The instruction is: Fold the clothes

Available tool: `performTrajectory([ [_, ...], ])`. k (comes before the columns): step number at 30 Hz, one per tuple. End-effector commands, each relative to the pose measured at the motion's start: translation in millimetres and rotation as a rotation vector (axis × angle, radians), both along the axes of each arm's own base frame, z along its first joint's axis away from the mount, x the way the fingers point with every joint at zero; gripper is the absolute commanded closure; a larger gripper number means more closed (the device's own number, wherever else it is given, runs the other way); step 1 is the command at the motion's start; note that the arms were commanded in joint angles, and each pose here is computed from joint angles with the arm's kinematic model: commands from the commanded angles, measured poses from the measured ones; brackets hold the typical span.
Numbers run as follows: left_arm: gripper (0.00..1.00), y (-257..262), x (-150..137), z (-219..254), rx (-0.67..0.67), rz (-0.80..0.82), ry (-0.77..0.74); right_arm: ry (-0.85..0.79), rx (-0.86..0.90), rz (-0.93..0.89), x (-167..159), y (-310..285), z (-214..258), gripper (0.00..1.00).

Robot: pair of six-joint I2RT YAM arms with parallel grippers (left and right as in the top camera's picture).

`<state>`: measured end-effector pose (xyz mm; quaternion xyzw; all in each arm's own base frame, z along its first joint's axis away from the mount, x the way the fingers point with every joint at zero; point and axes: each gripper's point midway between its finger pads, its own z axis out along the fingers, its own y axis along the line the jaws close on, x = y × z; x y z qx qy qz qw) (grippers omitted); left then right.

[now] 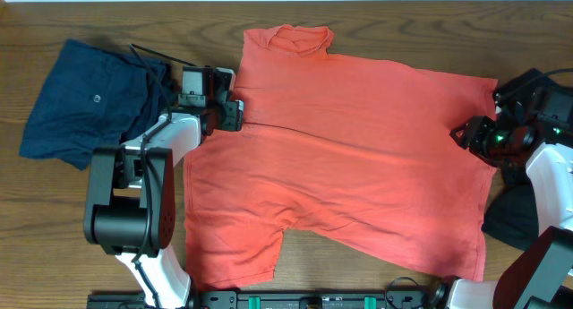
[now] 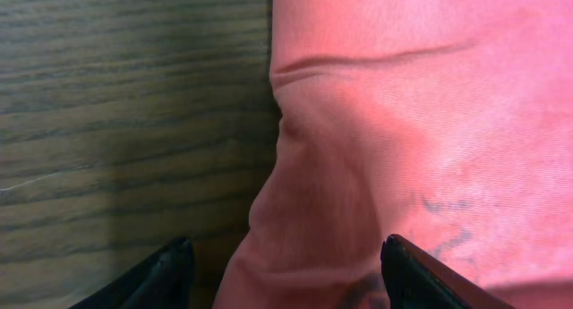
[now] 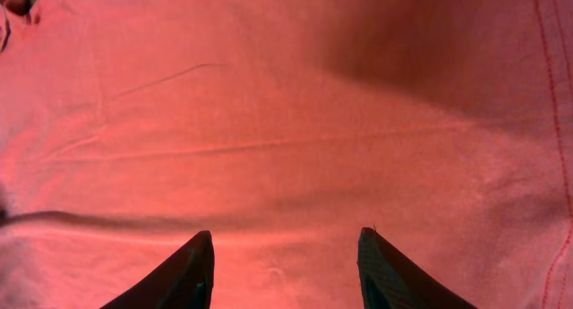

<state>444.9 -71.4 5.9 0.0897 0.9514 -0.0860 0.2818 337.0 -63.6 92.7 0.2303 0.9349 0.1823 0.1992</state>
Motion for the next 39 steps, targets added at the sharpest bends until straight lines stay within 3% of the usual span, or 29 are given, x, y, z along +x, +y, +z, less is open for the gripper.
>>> performTrajectory([
  [1,0.38,0.0,5.4,-8.7,0.003,-0.011,0.004,-0.011,-0.013,0.038,2.3,6.0,2.7,0.50],
  [3,0.56,-0.2,4.6,-12.1,0.002,-0.010,0.011,-0.011,-0.013,0.039,2.2,6.4,2.5,0.50],
  [5,0.85,-0.2,4.1,-10.0,-0.002,-0.004,0.012,-0.013,-0.014,0.039,2.8,6.3,2.7,0.50],
  [6,0.94,-0.2,4.8,-7.4,-0.005,0.000,0.009,-0.013,-0.015,0.040,2.9,6.3,2.8,0.50],
  [11,0.94,-2.8,4.4,28.8,-0.019,0.010,-0.027,-0.013,-0.014,0.040,2.7,6.3,2.7,0.51],
  [16,0.94,-19.1,-13.7,56.7,-0.018,-0.031,-0.020,-0.013,-0.015,0.040,2.8,6.1,2.7,0.52],
  [24,0.93,-70.1,-80.0,20.0,0.030,-0.183,0.222,-0.014,-0.015,0.040,2.9,6.0,2.9,0.53],
  [28,0.79,-87.5,-111.0,9.5,0.092,-0.252,0.304,-0.014,-0.015,0.039,2.9,6.0,2.8,0.53],
  [34,0.57,-40.3,-82.1,45.5,0.385,-0.112,0.171,-0.017,-0.016,0.040,3.5,5.8,3.0,0.52],
  [36,0.48,-30.7,-65.0,63.5,0.390,-0.061,0.104,-0.018,-0.017,0.040,3.8,5.7,3.1,0.52],
  [39,0.47,-19.6,-46.0,68.9,0.336,-0.011,0.057,-0.018,-0.017,0.039,3.8,5.7,3.2,0.52],
])
